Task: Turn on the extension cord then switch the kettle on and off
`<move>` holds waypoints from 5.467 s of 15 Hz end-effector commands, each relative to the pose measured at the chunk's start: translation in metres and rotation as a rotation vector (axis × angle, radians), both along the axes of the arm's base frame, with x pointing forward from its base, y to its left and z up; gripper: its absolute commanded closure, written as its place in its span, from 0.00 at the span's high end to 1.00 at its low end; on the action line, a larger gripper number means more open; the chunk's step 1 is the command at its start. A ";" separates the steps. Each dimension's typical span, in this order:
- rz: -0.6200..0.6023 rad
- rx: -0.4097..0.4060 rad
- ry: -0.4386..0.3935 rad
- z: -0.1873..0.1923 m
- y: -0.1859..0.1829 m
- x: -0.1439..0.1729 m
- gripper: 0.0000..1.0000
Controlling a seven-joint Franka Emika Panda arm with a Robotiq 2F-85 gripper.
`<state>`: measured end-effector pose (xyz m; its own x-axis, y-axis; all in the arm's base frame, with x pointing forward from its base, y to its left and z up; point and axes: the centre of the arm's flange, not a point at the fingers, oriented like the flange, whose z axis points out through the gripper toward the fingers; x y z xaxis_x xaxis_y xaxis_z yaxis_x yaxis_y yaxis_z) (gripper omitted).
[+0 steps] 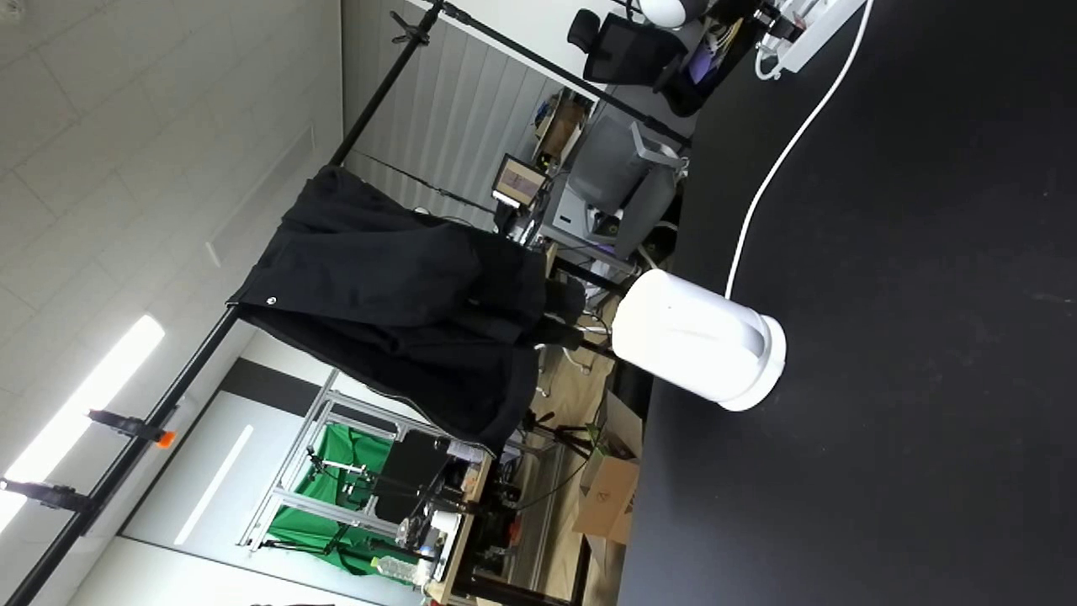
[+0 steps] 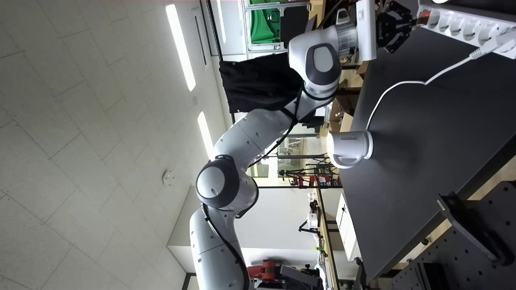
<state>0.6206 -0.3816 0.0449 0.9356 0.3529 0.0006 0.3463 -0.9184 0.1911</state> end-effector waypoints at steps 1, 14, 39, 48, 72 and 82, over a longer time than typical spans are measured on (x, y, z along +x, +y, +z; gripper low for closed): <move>-0.006 0.077 -0.008 0.017 0.031 -0.016 0.00; 0.194 0.318 -0.143 0.117 0.133 0.011 0.00; 0.428 0.434 -0.152 0.156 0.267 -0.005 0.01; 0.582 0.356 -0.275 0.189 0.321 0.006 0.00; 0.870 0.440 -0.324 0.191 0.460 0.003 0.00; 0.971 0.256 -0.330 0.175 0.513 -0.015 0.00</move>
<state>0.6113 0.1227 0.2215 0.1913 0.8811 0.4326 0.9275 -0.3064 0.2140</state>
